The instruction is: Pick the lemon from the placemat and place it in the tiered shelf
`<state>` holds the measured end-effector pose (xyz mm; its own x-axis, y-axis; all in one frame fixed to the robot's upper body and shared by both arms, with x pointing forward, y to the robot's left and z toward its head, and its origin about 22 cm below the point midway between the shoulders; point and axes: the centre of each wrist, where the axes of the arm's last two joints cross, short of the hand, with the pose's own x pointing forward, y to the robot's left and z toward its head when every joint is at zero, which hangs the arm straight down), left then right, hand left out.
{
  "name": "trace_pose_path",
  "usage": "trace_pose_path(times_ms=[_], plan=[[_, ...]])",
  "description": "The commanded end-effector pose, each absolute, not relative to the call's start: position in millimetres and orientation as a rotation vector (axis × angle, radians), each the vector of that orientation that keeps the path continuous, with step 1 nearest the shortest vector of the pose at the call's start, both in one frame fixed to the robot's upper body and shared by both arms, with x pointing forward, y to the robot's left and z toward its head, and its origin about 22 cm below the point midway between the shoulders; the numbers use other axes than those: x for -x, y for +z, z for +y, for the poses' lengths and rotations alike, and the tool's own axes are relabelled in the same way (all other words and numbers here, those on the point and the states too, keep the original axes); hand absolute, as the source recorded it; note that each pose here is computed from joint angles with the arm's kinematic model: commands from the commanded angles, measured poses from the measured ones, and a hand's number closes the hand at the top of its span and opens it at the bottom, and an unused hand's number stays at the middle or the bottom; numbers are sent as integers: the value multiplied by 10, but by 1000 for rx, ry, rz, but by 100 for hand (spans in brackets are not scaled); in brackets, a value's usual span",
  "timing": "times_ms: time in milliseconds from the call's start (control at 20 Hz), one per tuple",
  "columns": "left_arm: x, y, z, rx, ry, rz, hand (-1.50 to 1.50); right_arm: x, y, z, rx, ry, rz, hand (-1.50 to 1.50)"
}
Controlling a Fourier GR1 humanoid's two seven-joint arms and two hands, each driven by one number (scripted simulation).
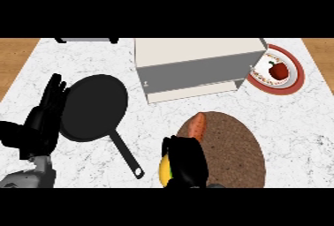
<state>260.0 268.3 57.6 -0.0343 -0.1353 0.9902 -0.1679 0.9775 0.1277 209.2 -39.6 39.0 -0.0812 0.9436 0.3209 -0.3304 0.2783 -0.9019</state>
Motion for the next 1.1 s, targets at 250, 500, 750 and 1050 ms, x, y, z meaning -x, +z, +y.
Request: trace_pose_path(times_ms=[250, 500, 750, 1050], plan=[[-2545, 645, 2738, -257, 33, -1594, 0, -1837, 1429, -358, 609, 722, -1488, 150], [-2522, 601, 2738, -229, 42, -1590, 0, -1918, 1953, -435, 782, 569, -1510, 150], [-2522, 552, 2812, -253, 31, -1601, 0, -2065, 2099, -548, 883, 586, -1491, 150], [-2635, 548, 2826, -250, 26, -1618, 0, -2393, 2121, -633, 897, 482, -1522, 150]])
